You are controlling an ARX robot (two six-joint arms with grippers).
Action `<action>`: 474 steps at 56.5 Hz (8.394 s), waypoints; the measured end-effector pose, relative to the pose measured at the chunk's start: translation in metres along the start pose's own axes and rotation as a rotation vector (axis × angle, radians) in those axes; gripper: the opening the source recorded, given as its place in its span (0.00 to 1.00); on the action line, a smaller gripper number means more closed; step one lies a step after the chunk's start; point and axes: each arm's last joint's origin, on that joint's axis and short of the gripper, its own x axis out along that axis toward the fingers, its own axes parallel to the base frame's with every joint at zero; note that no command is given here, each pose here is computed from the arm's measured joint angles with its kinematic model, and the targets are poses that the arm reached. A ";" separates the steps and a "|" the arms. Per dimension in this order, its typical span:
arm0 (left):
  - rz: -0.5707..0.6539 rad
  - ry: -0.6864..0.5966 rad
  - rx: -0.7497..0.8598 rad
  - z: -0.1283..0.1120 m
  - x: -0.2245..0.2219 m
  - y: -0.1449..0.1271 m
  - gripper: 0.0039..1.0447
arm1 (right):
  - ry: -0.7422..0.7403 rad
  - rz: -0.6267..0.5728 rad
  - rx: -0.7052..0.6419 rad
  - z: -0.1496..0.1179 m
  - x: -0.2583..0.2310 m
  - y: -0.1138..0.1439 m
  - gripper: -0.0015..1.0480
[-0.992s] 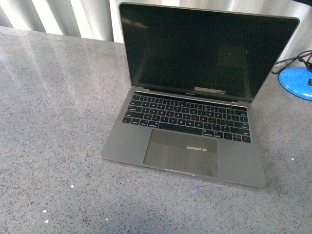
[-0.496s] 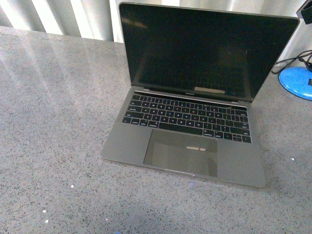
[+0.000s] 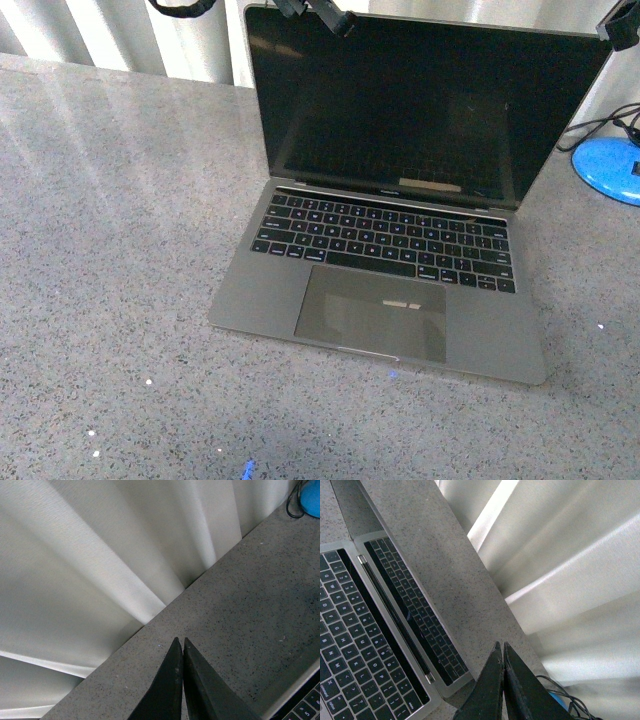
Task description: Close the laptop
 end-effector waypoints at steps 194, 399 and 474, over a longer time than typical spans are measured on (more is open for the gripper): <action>-0.248 0.143 0.024 -0.037 -0.041 -0.063 0.03 | 0.048 0.173 0.156 -0.054 -0.020 0.088 0.01; -0.395 0.251 -0.170 -0.105 -0.058 -0.128 0.03 | 0.185 0.244 0.281 -0.129 -0.006 0.130 0.01; -0.443 0.276 -0.199 -0.117 -0.055 -0.140 0.03 | 0.217 0.262 0.299 -0.149 -0.002 0.141 0.01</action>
